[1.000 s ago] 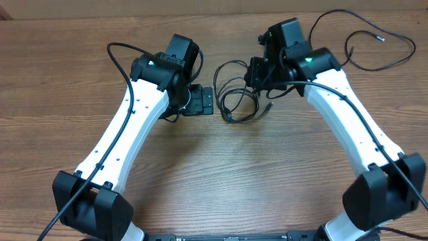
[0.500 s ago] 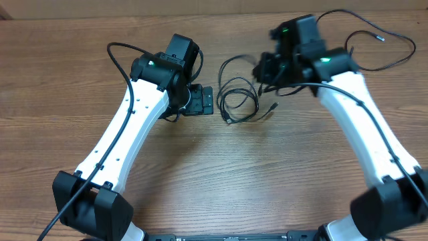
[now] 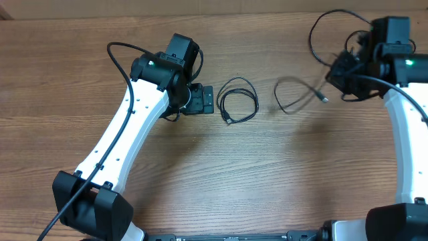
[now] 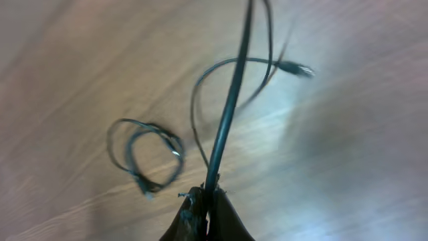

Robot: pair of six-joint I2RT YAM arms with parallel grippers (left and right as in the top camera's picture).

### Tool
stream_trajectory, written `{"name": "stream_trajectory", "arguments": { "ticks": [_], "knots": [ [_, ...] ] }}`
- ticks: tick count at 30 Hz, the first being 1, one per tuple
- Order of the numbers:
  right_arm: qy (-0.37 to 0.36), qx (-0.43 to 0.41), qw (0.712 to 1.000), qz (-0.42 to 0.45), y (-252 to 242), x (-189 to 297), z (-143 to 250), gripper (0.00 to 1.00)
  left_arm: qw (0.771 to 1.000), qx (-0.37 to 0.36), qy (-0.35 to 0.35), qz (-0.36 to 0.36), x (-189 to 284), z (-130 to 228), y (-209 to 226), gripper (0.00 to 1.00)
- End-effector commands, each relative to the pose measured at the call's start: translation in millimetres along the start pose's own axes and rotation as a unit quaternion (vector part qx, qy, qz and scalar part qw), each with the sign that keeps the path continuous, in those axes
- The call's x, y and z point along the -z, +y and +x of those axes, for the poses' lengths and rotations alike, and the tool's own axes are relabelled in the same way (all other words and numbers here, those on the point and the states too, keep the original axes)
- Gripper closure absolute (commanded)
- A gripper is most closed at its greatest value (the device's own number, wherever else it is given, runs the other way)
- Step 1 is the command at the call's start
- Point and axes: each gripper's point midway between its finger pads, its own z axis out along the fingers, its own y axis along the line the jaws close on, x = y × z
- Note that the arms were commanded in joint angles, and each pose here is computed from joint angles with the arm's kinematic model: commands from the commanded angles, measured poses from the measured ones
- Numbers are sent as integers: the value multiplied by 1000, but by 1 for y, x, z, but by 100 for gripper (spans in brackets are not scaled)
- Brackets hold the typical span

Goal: Untangle cables

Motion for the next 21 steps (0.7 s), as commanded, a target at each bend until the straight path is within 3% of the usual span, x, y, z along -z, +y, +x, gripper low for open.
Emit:
{"name": "stream_trajectory", "arguments": {
  "ticks": [1, 7, 12, 18, 21],
  "knots": [
    [-9, 2, 1000, 27, -11, 6, -2, 96, 1000, 6, -3, -2, -3, -2, -1, 0],
    [-3, 8, 999, 33, -14, 5, 1, 96, 1000, 6, 2, 1, -3, -1, -1, 0],
    [-4, 8, 999, 33, -14, 4, 1, 66, 1000, 6, 4, 9, -2, 0, -4, 0],
    [-3, 8, 999, 32, -14, 4, 1, 57, 1000, 6, 4, 10, -2, 0, -5, 0],
    [-3, 8, 1000, 30, -13, 4, 1, 34, 1000, 6, 4, 10, -2, 0, -5, 1]
  ]
}}
